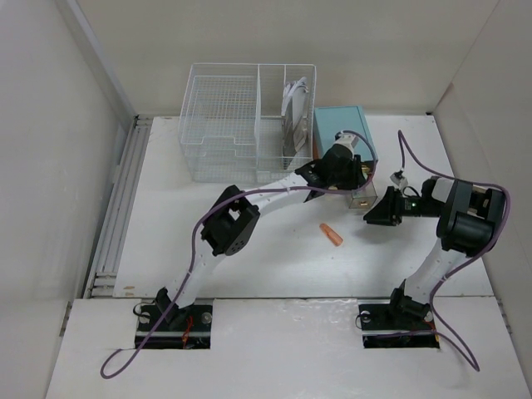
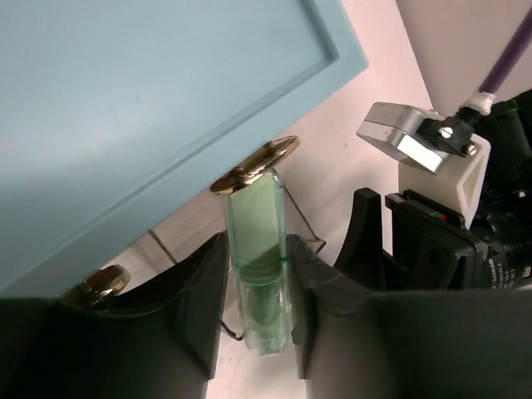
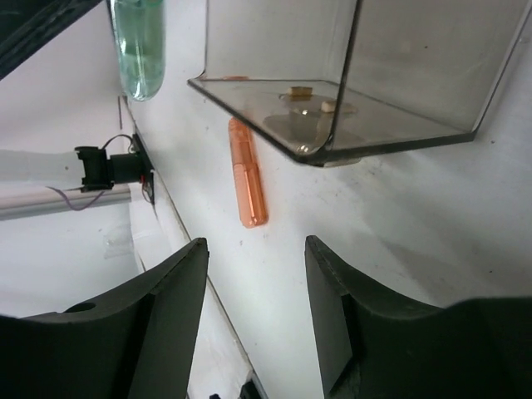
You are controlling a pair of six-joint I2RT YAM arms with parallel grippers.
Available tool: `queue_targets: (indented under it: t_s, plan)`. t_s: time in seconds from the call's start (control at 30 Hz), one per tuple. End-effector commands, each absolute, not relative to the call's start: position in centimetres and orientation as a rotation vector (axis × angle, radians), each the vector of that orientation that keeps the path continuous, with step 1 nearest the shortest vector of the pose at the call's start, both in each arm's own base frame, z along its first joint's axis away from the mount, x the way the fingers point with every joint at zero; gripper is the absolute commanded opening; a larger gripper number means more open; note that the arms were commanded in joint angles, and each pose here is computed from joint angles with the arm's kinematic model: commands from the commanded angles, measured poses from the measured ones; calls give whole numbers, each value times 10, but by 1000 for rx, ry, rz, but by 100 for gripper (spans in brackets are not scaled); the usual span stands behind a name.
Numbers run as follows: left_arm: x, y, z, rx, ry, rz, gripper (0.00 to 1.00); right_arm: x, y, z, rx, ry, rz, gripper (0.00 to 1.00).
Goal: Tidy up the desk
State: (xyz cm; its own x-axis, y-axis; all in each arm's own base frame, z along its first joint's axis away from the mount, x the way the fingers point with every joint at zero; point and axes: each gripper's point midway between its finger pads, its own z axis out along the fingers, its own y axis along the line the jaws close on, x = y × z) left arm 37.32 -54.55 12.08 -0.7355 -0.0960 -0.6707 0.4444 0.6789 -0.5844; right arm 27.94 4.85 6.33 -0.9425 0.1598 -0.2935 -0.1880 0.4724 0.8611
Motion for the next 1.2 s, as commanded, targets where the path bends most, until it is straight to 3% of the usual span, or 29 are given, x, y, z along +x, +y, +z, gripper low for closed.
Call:
queue_targets:
  t_s: [0.0, 0.03, 0.07, 0.2, 0.3, 0.43, 0.57, 0.7, 0.73, 0.77, 0.8, 0.87, 1.0, 1.07, 1.1, 1.13, 1.17]
  plan:
    - [399, -542, 146, 239, 2120, -1017, 30, 283, 48, 81, -80, 2298, 1501, 56]
    - [399, -542, 146, 239, 2120, -1017, 45, 284, 49, 83, -77, 2285, 1511, 56]
    - [398, -543, 146, 255, 2119, -1019, 50, 282, 50, 83, -100, 2280, 1508, 56]
    - [396, -543, 152, 261, 2112, -1033, 62, 284, 50, 90, -126, 2249, 1517, 56]
    - [394, -541, 152, 262, 2121, -1028, 64, 282, 51, 90, -127, 2250, 1522, 55]
    - [394, -537, 157, 254, 2117, -1019, 64, 283, 50, 98, -159, 2199, 1529, 55]
    - [381, -527, 174, 249, 2080, -1032, 58, 280, 54, 117, -287, 2092, 1551, 50]
    - [357, -515, 201, 249, 2035, -977, 41, 276, 57, 127, -306, 2066, 1547, 38]
    - [354, -505, 222, 229, 2004, -978, 35, 276, 57, 127, -306, 2066, 1547, 35]
    - [346, -501, 225, 227, 2002, -968, 20, 277, 57, 128, -309, 2053, 1545, 31]
    - [339, -490, 210, 216, 2023, -923, 15, 280, 56, 132, -329, 2043, 1525, 24]
    - [329, -474, 235, 189, 1973, -930, 9, 284, 59, 141, -406, 2020, 1489, 20]
    - [295, -445, 234, 181, 1970, -889, 9, 302, 71, 171, -634, 1953, 1373, 17]
    - [280, -430, 213, 168, 2006, -845, 14, 301, 88, 185, -825, 1912, 1299, 17]
    - [265, -428, 220, 182, 1994, -860, 19, 303, 93, 191, -890, 1887, 1262, 19]
    - [258, -425, 215, 179, 2005, -855, 24, 306, 99, 205, -975, 1844, 1194, 29]
    - [251, -417, 197, 184, 2036, -826, 41, 313, 106, 204, -1083, 1822, 1102, 33]
